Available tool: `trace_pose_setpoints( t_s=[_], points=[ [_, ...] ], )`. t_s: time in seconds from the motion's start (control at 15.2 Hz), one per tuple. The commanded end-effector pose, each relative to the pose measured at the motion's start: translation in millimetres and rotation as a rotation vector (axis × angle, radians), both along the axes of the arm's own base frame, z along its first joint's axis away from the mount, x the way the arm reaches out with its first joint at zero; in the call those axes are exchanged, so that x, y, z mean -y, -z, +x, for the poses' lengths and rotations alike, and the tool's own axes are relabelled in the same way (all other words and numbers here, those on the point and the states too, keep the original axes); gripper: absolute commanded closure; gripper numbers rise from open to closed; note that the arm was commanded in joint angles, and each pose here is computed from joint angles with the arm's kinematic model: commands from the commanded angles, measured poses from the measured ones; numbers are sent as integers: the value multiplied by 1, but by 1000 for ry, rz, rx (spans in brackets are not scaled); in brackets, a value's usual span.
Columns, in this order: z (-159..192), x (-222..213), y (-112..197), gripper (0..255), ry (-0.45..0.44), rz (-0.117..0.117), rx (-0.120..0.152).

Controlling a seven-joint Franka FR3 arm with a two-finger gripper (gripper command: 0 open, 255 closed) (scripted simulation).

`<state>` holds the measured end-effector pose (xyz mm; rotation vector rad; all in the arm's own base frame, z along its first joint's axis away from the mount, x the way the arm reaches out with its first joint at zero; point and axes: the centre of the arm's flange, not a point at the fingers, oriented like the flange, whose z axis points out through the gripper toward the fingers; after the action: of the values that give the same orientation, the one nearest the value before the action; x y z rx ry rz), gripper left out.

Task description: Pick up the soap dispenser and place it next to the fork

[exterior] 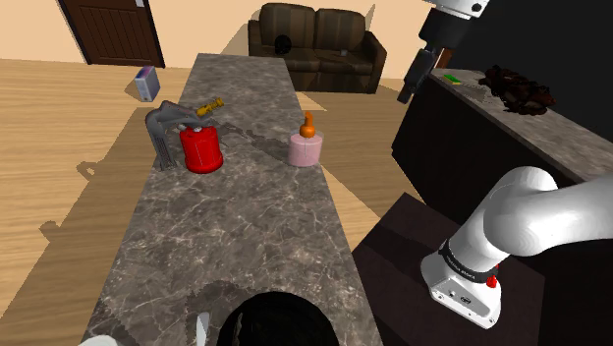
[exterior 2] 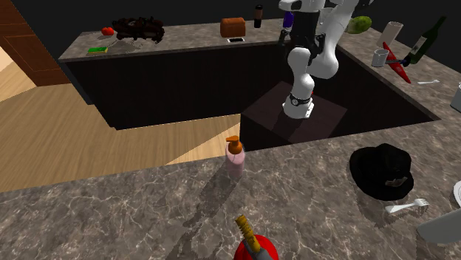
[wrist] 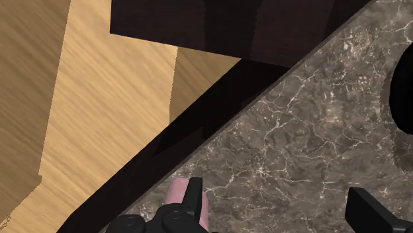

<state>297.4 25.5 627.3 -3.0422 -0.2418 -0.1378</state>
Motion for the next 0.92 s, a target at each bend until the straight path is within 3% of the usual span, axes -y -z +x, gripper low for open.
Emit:
trace_pose_setpoints(
  t_s=[0.0, 0.86],
  points=[
    [0, 0, 0, 0, 0, 0, 0],
    [143, 16, 102, 0, -189, -31, -31]
  ],
)
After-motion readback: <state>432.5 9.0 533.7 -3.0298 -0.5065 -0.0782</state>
